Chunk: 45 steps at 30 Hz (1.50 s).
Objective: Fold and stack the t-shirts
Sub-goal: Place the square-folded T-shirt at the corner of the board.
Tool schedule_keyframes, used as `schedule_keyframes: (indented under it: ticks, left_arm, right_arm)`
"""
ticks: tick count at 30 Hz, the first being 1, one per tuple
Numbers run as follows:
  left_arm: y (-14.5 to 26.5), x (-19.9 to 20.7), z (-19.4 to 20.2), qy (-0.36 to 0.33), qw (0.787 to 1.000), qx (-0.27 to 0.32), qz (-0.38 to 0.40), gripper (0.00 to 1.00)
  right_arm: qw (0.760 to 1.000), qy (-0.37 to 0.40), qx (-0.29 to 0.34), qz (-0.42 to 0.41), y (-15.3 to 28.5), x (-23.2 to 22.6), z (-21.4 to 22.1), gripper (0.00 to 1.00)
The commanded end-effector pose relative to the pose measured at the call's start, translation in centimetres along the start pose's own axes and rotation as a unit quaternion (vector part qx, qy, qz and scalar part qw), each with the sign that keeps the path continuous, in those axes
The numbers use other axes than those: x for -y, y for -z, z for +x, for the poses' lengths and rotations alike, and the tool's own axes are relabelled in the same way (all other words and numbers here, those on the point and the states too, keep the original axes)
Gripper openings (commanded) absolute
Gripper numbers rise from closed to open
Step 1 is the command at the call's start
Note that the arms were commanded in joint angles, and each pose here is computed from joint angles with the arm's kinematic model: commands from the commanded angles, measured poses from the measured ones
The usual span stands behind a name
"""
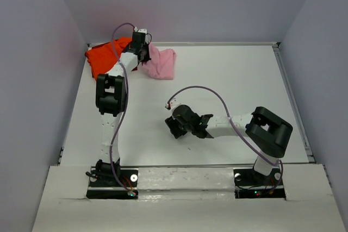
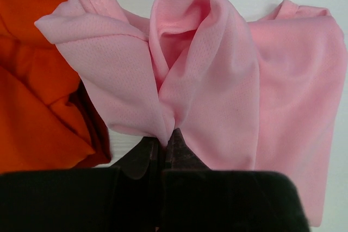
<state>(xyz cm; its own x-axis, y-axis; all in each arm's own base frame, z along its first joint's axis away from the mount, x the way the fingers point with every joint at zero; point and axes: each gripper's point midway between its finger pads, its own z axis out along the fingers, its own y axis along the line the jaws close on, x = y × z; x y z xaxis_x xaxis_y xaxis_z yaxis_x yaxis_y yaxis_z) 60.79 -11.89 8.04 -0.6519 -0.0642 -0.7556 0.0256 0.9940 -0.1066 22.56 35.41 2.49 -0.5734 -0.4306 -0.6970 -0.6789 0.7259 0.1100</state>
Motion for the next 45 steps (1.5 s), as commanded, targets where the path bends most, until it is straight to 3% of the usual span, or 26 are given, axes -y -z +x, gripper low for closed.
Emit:
schedule_keyframes:
  ticks: [1, 11, 25, 33, 45]
  left_arm:
    - [2.8, -2.9, -5.6, -0.010, 0.997, 0.057, -0.046, 0.00]
    - [6.8, -8.6, -11.5, 0.015, 0.986, 0.121, -0.110, 0.00]
    - [11.1, -8.8, -18.4, 0.020, 0.969, 0.215, -0.118, 0.00]
    - [14.1, -9.0, -20.2, 0.031, 0.963, 0.240, -0.123, 0.00]
    - [16.0, -12.3, -19.5, 0.054, 0.958, 0.237, -0.152, 0.00]
  right_arm:
    - [0.995, -0.004, -0.070, -0.065, -0.4, -3.4, 4.0, 0.62]
    - [0.994, 0.006, -0.084, -0.071, -0.9, -4.1, 5.0, 0.61]
    - [0.992, 0.017, -0.108, -0.060, -1.5, -3.9, 6.3, 0.61]
    - [0.992, 0.018, -0.112, -0.062, -1.7, -4.0, 6.3, 0.61]
    - [0.990, 0.020, -0.120, -0.065, -1.9, -4.1, 6.7, 0.60]
